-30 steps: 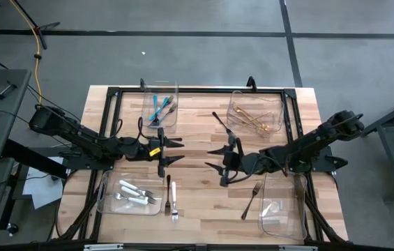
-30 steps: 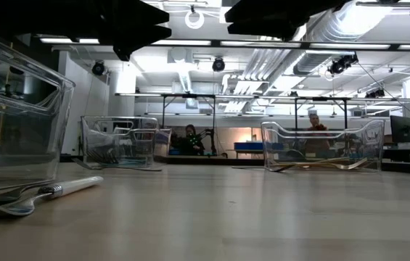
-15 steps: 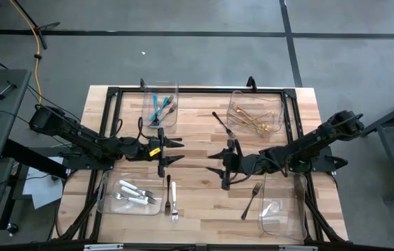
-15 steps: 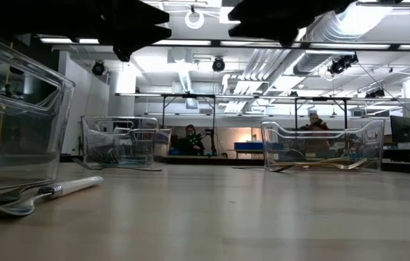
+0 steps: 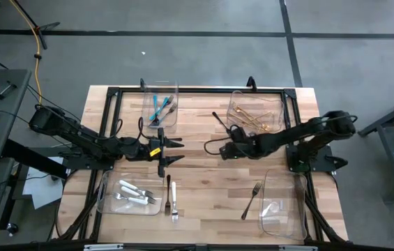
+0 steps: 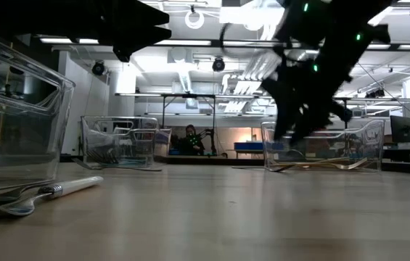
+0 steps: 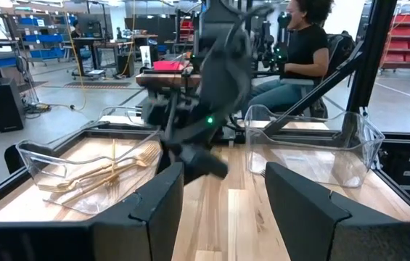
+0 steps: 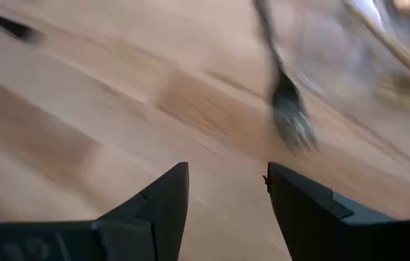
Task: Sort silverware by color (type)
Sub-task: Put the black fork into the bottom right transparent bin
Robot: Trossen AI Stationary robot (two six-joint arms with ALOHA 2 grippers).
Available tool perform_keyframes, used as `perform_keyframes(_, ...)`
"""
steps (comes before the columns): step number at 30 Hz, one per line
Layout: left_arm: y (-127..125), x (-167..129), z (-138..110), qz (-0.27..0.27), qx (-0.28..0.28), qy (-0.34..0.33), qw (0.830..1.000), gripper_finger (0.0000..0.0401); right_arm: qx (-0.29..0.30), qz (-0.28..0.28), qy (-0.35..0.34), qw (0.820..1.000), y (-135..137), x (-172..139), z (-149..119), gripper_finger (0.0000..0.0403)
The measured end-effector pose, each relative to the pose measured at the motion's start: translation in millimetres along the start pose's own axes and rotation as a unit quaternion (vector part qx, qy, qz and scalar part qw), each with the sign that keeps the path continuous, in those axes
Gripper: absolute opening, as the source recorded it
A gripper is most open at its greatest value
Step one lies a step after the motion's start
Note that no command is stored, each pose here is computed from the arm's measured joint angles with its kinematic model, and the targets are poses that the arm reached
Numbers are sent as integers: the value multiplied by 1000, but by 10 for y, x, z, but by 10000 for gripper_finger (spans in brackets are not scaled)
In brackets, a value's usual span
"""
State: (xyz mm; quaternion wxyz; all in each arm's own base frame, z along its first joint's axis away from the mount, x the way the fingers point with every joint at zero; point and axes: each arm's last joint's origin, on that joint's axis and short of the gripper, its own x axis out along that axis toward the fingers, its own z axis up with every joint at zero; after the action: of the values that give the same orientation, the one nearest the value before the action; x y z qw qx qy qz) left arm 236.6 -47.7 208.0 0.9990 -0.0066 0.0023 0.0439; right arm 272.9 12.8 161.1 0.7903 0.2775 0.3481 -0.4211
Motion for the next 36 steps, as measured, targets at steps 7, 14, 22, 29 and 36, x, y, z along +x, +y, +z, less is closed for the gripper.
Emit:
perform_keyframes(7, 0, 0, 0, 0, 0, 0, 1000, 186, 16, -44, 29, 999, -95, 216, 26, 185)
perform_keyframes(14, 0, 0, -1, 0, 0, 1, 1000, 186, 34, -56, 19, 998, -128, 245, 64, 185)
perform_keyframes(22, 0, 0, -6, 0, 1, 3, 1000, 186, 44, -70, 0, 997, -144, 249, 76, 185)
perform_keyframes(29, 0, 1, -7, 0, 1, 4, 1000, 186, 18, -98, 15, 995, -179, 403, 31, 185)
perform_keyframes(36, 0, 0, -17, 0, 3, 10, 1000, 186, 2, -108, 12, 994, -207, 458, 60, 185)
